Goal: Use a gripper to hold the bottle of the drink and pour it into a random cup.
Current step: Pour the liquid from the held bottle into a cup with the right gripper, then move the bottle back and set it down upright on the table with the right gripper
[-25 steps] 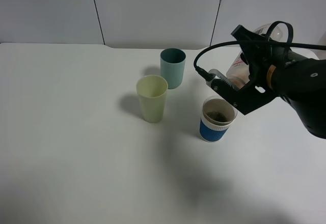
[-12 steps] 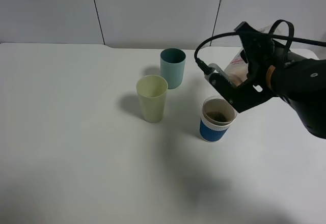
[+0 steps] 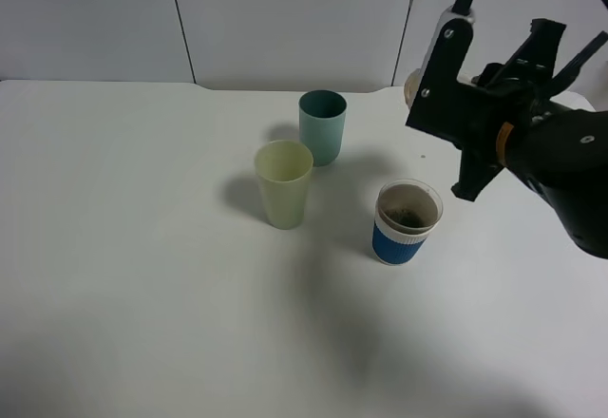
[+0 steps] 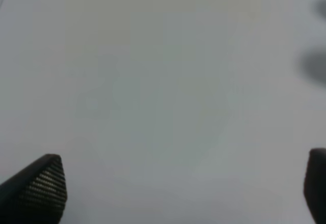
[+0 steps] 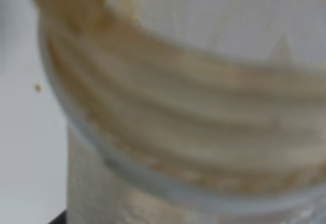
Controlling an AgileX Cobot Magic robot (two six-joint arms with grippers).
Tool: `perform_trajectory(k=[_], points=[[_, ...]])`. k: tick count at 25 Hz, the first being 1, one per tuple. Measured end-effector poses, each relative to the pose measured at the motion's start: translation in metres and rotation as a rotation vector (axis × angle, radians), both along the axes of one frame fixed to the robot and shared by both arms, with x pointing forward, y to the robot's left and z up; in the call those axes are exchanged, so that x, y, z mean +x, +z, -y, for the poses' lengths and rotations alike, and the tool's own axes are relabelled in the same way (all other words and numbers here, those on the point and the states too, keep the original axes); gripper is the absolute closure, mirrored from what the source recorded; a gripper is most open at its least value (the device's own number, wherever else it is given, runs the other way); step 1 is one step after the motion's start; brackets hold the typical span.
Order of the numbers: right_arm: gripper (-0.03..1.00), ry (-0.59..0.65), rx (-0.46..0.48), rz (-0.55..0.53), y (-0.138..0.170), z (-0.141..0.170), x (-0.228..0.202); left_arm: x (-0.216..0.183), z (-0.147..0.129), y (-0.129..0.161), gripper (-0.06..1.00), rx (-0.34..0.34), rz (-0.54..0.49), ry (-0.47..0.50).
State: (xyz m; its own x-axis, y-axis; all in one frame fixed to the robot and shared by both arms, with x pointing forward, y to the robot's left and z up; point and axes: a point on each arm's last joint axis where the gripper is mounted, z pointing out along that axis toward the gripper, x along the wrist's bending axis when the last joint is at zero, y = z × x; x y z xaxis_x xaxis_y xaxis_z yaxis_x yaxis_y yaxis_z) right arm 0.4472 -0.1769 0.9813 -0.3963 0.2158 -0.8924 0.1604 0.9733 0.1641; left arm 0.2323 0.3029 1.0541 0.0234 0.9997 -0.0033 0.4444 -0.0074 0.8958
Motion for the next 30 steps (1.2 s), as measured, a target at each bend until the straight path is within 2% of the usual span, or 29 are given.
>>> perform_trajectory(k=[3,7,12,18,22,24,27,30], points=[[0.6,-0.093,0.19,0.025,0.005,0.004,-0.001,0.0,0.0,0.0,0.02,0.0,0.0,0.0],[0.6,-0.286,0.462,0.09,0.018,0.019,-0.003,0.0,0.0,0.0,0.02,0.0,0.0,0.0],[0.6,-0.481,0.682,0.117,0.026,0.039,-0.006,0.0,0.0,0.0,0.02,0.0,0.0,0.0],[0.6,-0.706,0.925,0.035,0.023,0.065,-0.006,0.0,0.0,0.0,0.02,0.0,0.0,0.0],[0.6,-0.717,1.056,-0.04,0.022,0.076,-0.001,0.0,0.0,0.0,0.02,0.0,0.0,0.0],[0.6,-0.68,1.082,-0.096,0.021,0.078,0.002,0.0,0.0,0.0,0.02,0.0,0.0,0.0],[0.6,-0.56,1.101,-0.165,0.022,0.078,0.006,0.0,0.0,0.0,0.02,0.0,0.0,0.0],[0.6,-0.411,1.12,-0.181,0.027,0.076,0.011,0.0,0.0,0.0,0.02,0.0,0.0,0.0]])
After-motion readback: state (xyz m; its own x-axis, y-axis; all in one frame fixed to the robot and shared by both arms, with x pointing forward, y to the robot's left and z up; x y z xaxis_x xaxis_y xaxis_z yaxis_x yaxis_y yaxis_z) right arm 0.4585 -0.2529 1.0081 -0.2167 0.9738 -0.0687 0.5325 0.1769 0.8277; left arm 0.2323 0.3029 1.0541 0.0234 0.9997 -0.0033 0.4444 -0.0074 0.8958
